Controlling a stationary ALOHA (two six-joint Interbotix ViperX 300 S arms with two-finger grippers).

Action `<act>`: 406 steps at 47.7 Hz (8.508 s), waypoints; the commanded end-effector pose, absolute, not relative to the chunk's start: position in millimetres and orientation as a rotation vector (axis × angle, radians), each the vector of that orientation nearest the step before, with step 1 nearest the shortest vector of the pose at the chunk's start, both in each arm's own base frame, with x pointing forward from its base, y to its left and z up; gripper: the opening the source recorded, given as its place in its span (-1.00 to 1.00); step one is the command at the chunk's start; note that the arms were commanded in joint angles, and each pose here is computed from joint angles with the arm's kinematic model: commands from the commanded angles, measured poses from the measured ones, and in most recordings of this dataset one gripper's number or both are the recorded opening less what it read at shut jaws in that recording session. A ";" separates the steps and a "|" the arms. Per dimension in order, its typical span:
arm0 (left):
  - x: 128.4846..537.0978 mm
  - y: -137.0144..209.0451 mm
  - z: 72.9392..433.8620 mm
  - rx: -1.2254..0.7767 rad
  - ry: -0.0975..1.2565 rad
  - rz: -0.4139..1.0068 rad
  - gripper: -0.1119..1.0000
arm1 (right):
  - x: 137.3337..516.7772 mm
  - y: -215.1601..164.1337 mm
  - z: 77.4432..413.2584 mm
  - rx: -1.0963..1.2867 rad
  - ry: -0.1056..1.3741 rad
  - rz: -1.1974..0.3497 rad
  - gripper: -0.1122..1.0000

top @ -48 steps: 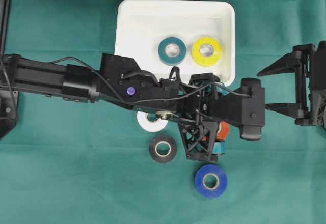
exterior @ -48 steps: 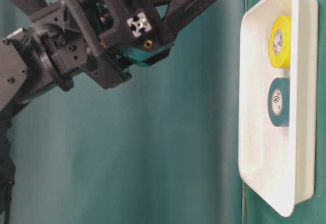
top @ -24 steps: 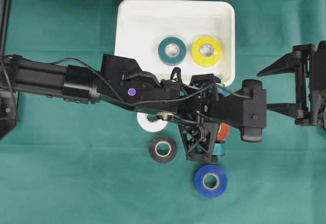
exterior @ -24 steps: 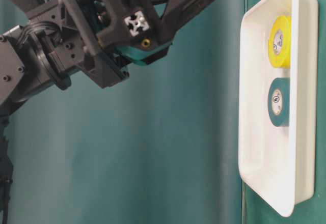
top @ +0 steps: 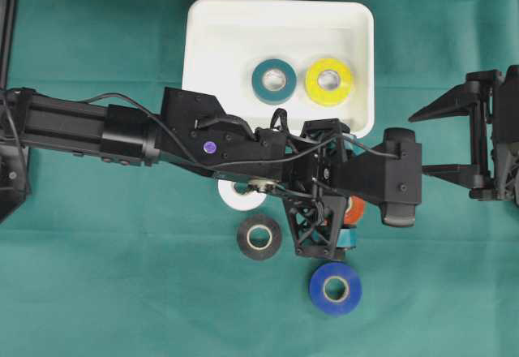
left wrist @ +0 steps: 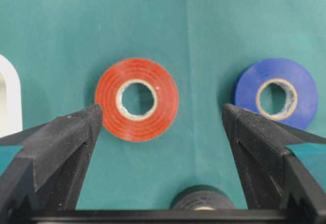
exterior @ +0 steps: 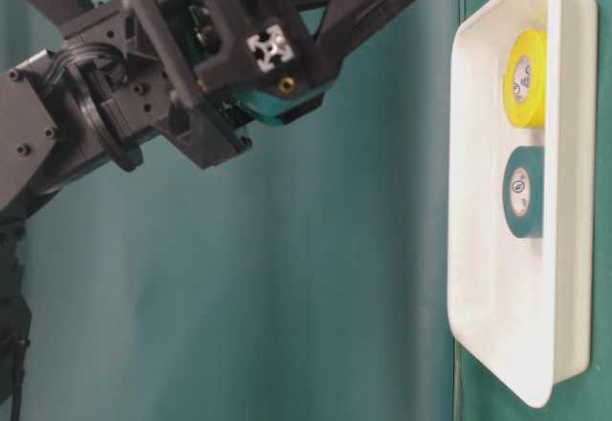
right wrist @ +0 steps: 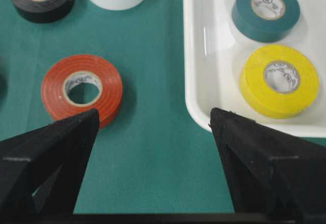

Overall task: Pick up the tape from a random location and place it into the white case.
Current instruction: 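Lower the left gripper fingers into the orange-red roll's hole, then close the left gripper on the orange-red roll and lift it, then carry the orange-red roll left and up toward the tray's left end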

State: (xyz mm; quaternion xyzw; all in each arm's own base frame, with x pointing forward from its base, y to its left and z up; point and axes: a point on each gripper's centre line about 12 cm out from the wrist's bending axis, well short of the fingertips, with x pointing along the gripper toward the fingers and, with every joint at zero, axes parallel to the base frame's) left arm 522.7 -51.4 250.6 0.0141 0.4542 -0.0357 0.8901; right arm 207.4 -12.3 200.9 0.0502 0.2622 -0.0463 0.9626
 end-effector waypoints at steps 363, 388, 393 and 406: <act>367.9 -52.0 304.7 0.053 0.830 -0.124 -0.36 | 215.5 -13.8 207.3 0.091 0.506 -0.092 0.75; 303.8 -45.3 292.7 0.053 0.809 -0.132 -0.36 | 215.7 -14.3 207.2 0.083 0.509 -0.093 0.75; 303.2 -45.3 293.2 0.054 0.806 -0.133 -0.36 | 215.8 -13.9 207.2 0.085 0.509 -0.092 0.75; 303.9 -45.5 292.8 0.052 0.807 -0.133 -0.36 | 215.8 -13.9 207.2 0.085 0.509 -0.092 0.75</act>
